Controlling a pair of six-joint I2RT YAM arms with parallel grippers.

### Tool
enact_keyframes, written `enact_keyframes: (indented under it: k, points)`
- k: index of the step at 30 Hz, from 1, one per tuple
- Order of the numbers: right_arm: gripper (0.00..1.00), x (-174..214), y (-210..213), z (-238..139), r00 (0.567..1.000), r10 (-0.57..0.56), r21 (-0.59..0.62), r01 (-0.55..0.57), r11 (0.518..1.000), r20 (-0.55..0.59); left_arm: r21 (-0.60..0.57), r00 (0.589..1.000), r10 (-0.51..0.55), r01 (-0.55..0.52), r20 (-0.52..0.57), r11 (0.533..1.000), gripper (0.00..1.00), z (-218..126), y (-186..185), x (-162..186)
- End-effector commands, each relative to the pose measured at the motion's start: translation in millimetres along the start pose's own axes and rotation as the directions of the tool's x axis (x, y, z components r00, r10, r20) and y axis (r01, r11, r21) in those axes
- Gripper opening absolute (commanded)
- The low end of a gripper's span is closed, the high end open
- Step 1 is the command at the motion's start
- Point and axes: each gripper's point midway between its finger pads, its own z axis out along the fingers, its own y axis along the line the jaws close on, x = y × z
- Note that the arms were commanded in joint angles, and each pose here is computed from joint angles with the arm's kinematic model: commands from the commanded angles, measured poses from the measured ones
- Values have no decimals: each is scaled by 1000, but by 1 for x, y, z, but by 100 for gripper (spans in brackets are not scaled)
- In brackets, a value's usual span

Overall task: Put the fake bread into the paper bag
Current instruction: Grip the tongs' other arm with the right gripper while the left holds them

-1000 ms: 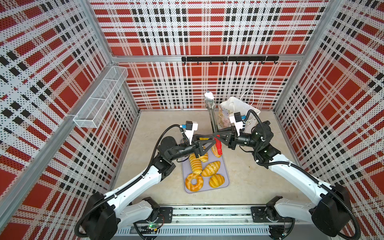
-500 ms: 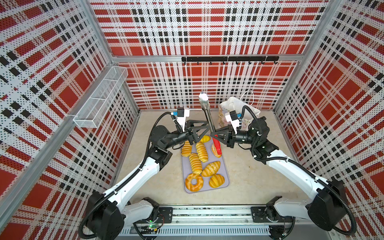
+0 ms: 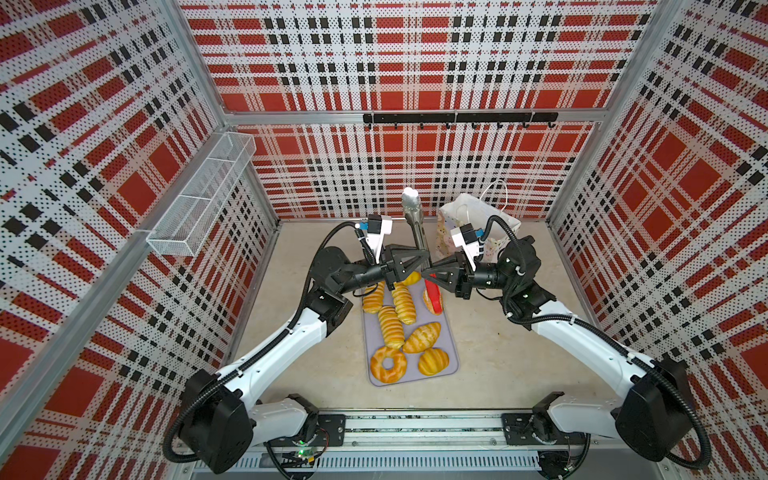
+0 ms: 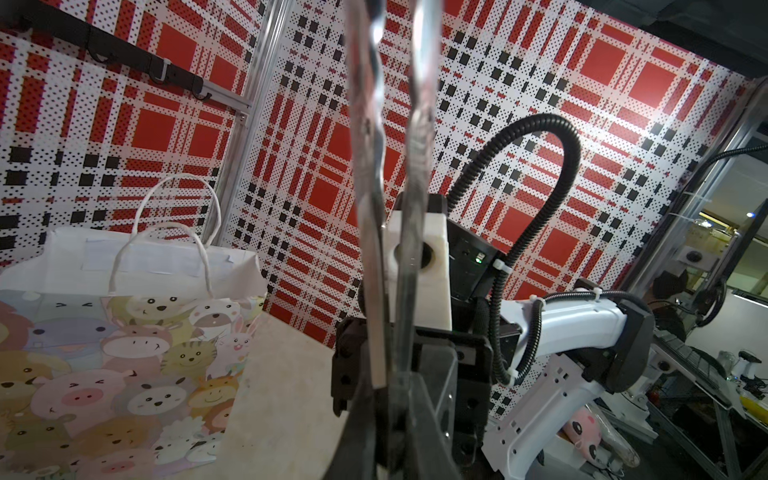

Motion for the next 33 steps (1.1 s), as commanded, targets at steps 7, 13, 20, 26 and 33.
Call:
enact_keyframes:
  k: [7, 13, 20, 26, 33]
  points:
    - [32, 0, 2, 1, 995, -98, 34, 97, 995, 22, 29, 998, 22, -24, 56, 999, 0, 5, -12, -23]
    - [37, 13, 4, 3, 993, -121, 29, 121, 992, 9, 63, 996, 17, -22, 85, 998, 0, 8, -20, -38]
    - [8, 12, 5, 0, 991, -135, 41, 134, 990, 20, 95, 996, -8, 0, 84, 996, 0, 12, -20, -36]
    - [0, 4, 3, -1, 991, -128, 76, 126, 989, 24, 17, 997, -31, 30, 75, 999, 62, -9, 4, -21]
    - [3, 32, -56, -33, 986, -35, 485, 113, 867, -166, -366, 999, 50, -41, 15, 930, 69, -83, 58, -12]
